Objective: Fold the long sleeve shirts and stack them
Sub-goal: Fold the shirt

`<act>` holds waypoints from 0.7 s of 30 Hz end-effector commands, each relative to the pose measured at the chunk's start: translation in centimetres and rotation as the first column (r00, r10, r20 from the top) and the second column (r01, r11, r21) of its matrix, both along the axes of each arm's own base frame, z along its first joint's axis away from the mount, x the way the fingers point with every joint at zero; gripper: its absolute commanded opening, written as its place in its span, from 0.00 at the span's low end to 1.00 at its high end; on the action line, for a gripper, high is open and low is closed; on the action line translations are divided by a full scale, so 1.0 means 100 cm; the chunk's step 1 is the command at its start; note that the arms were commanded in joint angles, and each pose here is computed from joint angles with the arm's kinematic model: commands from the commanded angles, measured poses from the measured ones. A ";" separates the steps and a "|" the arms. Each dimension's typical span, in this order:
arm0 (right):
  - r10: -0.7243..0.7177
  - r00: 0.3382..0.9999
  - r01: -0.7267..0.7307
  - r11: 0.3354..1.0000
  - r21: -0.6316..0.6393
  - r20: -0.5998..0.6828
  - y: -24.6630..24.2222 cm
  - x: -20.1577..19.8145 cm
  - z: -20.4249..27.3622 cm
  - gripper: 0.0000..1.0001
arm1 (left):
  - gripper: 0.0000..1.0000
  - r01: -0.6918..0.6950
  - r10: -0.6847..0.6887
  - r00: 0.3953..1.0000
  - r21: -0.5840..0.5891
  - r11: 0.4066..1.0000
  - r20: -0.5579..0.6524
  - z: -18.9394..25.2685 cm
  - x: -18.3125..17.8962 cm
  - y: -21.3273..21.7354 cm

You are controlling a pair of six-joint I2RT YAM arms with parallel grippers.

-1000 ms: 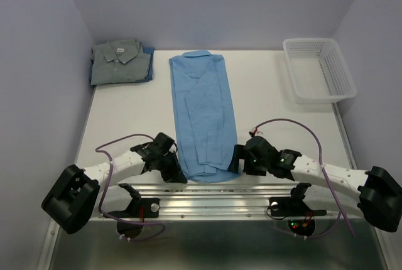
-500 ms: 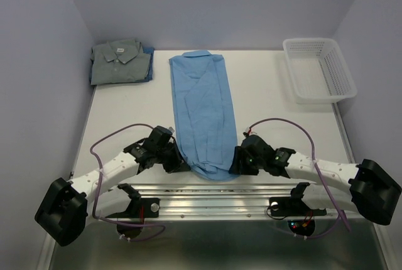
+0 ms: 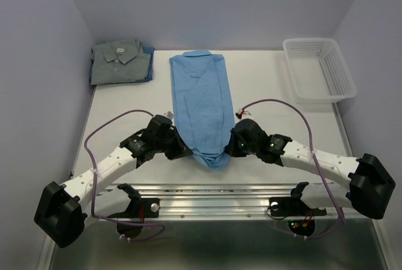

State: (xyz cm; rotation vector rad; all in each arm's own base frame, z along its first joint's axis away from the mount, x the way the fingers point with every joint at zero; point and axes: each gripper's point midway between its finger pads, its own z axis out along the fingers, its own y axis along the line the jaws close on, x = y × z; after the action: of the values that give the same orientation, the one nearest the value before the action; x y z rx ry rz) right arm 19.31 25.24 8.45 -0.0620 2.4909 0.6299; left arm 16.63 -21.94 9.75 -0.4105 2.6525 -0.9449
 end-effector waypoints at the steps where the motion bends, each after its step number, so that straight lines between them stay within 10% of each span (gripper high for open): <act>1: -0.070 0.983 0.076 0.997 -0.034 0.169 -0.002 0.048 0.031 0.01 | 0.00 -0.073 0.071 0.985 0.006 0.997 0.155 0.038 0.038 0.004; 21: -0.112 0.935 0.110 0.994 0.026 0.337 0.018 0.229 0.098 0.01 | 0.00 -0.265 0.215 0.875 0.057 0.963 0.434 0.108 0.213 0.043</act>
State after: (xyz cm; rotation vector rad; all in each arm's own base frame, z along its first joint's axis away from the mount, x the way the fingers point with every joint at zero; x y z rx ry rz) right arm 39.21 25.69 14.40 0.0086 2.2681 0.4672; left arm 34.61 -17.87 16.80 -0.5157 2.3115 -0.7066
